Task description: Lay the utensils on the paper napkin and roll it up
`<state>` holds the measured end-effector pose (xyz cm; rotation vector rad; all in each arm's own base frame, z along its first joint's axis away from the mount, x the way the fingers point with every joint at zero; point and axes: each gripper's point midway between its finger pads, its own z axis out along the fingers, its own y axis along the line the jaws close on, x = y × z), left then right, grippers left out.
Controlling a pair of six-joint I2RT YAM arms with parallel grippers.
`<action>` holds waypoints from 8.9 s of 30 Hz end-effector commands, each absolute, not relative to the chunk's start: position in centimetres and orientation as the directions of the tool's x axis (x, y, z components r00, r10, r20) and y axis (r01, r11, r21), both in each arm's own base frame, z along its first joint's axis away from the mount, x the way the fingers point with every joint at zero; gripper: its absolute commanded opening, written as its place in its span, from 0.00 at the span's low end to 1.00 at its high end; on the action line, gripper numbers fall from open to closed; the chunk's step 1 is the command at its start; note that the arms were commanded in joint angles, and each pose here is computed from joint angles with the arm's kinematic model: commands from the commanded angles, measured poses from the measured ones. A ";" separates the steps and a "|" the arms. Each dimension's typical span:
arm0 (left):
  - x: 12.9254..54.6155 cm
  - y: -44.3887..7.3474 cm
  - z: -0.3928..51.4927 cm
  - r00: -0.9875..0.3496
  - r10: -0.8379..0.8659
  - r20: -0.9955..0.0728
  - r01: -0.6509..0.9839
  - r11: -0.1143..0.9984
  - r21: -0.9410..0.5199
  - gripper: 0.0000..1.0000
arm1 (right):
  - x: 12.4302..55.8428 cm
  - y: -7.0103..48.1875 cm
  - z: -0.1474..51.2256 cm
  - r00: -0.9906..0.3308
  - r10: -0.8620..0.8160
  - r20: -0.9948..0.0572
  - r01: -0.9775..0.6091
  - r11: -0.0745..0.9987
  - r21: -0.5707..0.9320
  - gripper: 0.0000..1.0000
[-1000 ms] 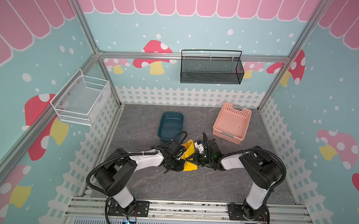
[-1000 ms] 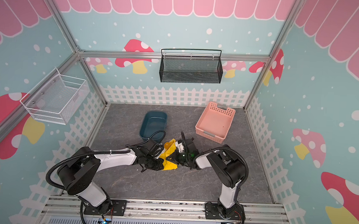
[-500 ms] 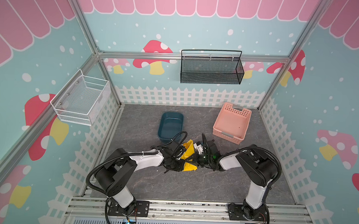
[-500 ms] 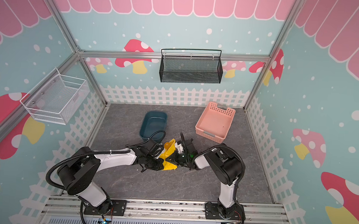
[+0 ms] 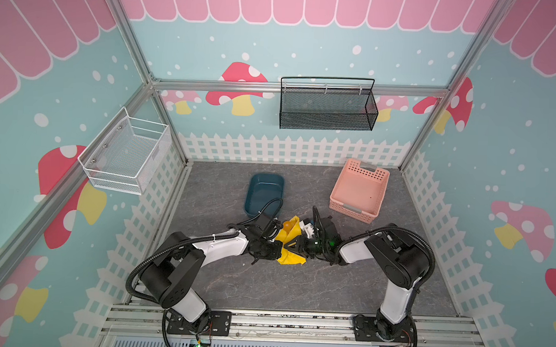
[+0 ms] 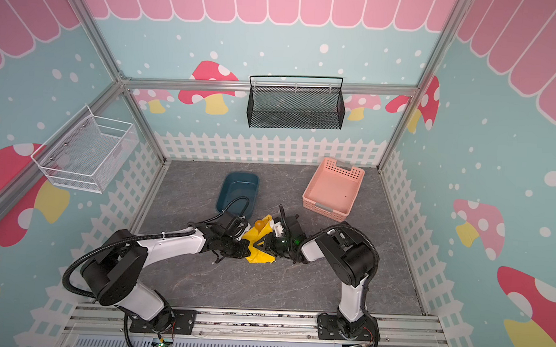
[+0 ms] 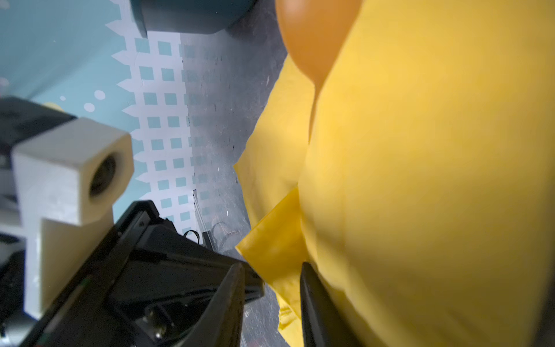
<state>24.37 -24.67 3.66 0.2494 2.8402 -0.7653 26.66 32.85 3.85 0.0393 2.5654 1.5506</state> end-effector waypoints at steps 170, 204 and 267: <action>29.7 -26.2 2.2 -0.981 -0.136 -0.140 -0.035 0.828 -0.560 0.00 | 23.8 27.1 3.5 -0.990 0.114 -0.078 -0.014 0.479 0.878 0.10; 29.2 -23.5 2.9 -0.979 -0.097 -0.178 -0.013 0.906 -0.423 0.14 | 23.1 25.6 -0.5 -0.987 0.160 -0.012 0.083 0.571 0.817 0.05; 29.2 -25.5 3.5 -0.978 -0.015 -0.206 0.054 0.945 -0.323 0.13 | 22.9 25.4 -0.4 -0.987 0.159 -0.010 0.084 0.574 0.815 0.05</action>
